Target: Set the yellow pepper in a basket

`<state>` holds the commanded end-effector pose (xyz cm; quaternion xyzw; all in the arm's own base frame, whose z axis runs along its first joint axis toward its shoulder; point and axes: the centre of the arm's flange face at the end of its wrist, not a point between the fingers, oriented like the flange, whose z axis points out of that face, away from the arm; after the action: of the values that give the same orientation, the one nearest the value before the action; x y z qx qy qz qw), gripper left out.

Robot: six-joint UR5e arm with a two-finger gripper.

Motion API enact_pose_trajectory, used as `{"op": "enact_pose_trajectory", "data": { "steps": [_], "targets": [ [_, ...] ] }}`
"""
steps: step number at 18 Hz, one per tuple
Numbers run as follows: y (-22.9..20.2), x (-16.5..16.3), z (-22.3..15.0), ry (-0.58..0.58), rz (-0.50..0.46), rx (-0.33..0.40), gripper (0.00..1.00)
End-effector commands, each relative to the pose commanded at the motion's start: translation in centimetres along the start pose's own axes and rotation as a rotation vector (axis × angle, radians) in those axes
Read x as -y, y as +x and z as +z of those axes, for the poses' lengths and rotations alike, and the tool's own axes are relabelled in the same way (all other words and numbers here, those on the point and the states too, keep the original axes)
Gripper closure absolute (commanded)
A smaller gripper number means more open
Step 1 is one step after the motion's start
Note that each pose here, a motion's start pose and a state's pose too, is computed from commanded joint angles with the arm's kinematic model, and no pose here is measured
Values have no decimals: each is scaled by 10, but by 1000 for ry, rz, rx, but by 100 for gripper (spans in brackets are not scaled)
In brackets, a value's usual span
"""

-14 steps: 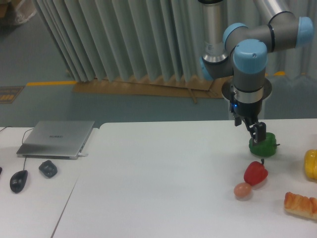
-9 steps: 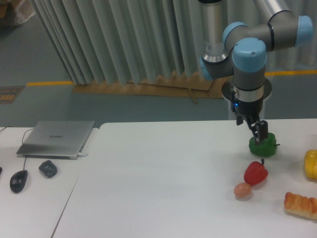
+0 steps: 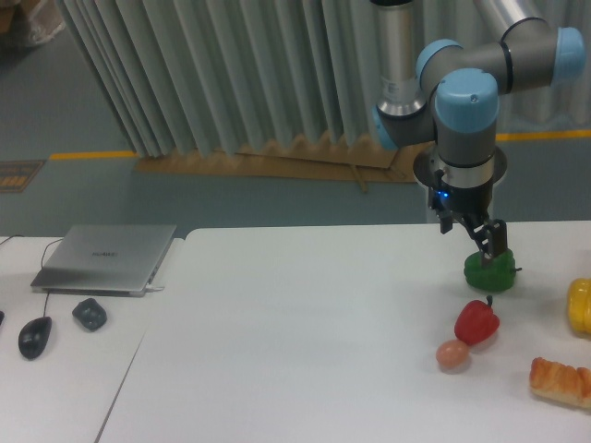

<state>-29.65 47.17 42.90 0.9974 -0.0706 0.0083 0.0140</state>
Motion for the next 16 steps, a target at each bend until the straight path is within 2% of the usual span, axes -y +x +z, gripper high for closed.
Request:
{"op": "enact_pose_trajectory", "data": {
  "steps": [10,13,16],
  "targets": [
    [0,0,0,0,-15,0,0],
    [-1,-2,-4,9,-112,4,0],
    [-2,1,-4,30,-129,33,0]
  ]
}}
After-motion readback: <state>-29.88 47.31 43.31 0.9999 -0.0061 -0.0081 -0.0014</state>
